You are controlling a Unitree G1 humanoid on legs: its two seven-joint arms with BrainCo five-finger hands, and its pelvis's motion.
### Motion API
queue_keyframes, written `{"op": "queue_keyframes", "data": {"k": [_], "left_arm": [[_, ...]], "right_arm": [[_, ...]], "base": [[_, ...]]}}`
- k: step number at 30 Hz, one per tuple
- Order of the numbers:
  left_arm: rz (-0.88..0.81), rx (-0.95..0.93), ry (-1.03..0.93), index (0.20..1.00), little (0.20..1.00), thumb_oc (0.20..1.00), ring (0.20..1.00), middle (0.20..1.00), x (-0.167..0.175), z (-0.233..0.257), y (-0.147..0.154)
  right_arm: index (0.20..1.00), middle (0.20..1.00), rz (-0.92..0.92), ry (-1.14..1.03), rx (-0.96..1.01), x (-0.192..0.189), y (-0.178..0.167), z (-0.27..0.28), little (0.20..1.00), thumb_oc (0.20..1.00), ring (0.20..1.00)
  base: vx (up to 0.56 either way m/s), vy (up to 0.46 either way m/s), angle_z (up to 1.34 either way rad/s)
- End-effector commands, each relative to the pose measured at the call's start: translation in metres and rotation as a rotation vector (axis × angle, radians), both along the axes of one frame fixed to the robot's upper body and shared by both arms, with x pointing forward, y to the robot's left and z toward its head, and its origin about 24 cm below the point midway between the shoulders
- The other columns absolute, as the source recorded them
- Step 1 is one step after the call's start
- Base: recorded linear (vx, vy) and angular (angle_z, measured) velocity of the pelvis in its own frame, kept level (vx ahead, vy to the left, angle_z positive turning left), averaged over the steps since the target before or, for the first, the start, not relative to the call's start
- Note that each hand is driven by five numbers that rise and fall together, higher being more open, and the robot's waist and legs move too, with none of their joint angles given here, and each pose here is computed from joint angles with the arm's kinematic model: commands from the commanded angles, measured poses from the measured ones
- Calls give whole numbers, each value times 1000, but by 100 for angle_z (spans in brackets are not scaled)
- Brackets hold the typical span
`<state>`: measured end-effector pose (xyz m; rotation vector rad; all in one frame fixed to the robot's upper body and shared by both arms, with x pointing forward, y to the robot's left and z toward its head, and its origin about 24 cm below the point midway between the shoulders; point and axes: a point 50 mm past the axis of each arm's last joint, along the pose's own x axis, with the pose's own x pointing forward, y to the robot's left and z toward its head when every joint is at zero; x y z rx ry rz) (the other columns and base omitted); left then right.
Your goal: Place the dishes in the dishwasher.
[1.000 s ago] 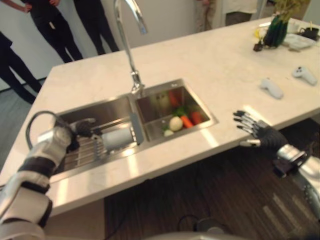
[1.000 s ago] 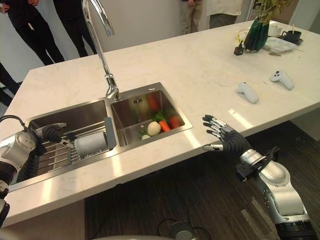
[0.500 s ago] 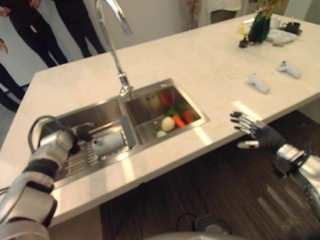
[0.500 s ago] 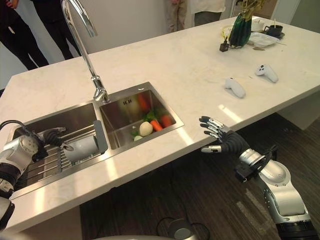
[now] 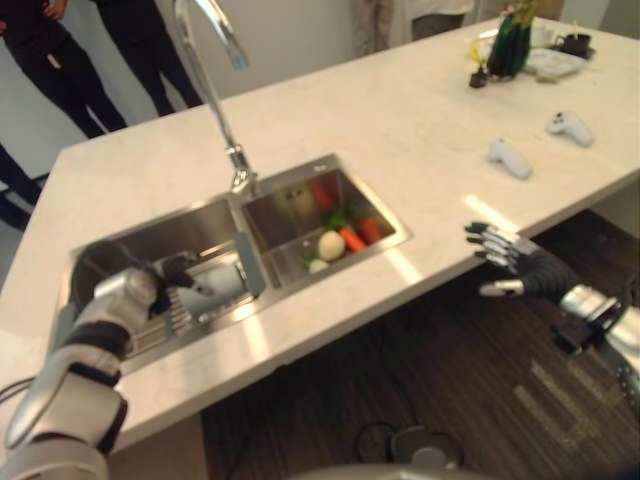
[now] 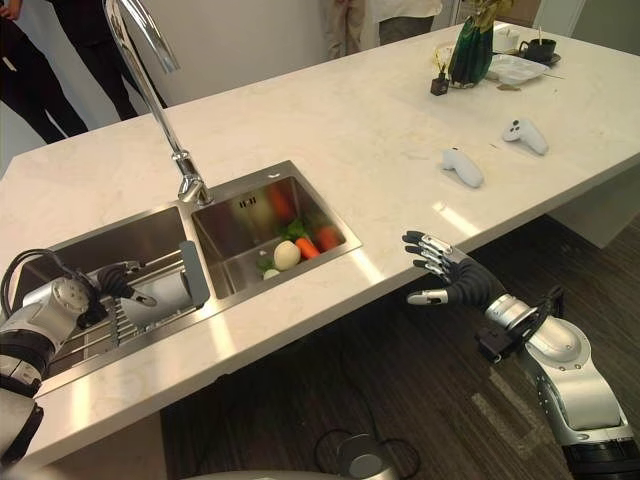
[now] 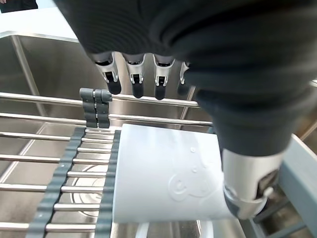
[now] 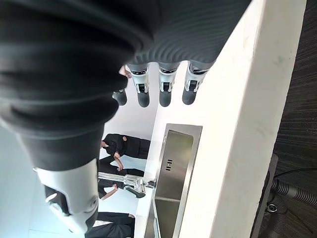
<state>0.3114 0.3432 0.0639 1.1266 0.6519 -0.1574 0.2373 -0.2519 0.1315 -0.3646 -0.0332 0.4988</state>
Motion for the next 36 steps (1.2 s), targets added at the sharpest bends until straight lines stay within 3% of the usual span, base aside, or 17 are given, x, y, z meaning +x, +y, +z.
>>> {"op": "queue_keyframes", "data": {"k": [1, 36], "left_arm": [[-6, 60, -52, 1000, 1000, 1000, 1000, 1000, 7, 12, 3], [104, 98, 9, 1000, 1000, 1000, 1000, 1000, -11, -19, 15]], "right_arm": [[1000, 1000, 38, -148, -7, -4, 6, 27, 1000, 1000, 1000], [1000, 1000, 99, -204, -20, -5, 18, 43, 1000, 1000, 1000]], "base": [[0, 0, 0], [0, 0, -2]]}}
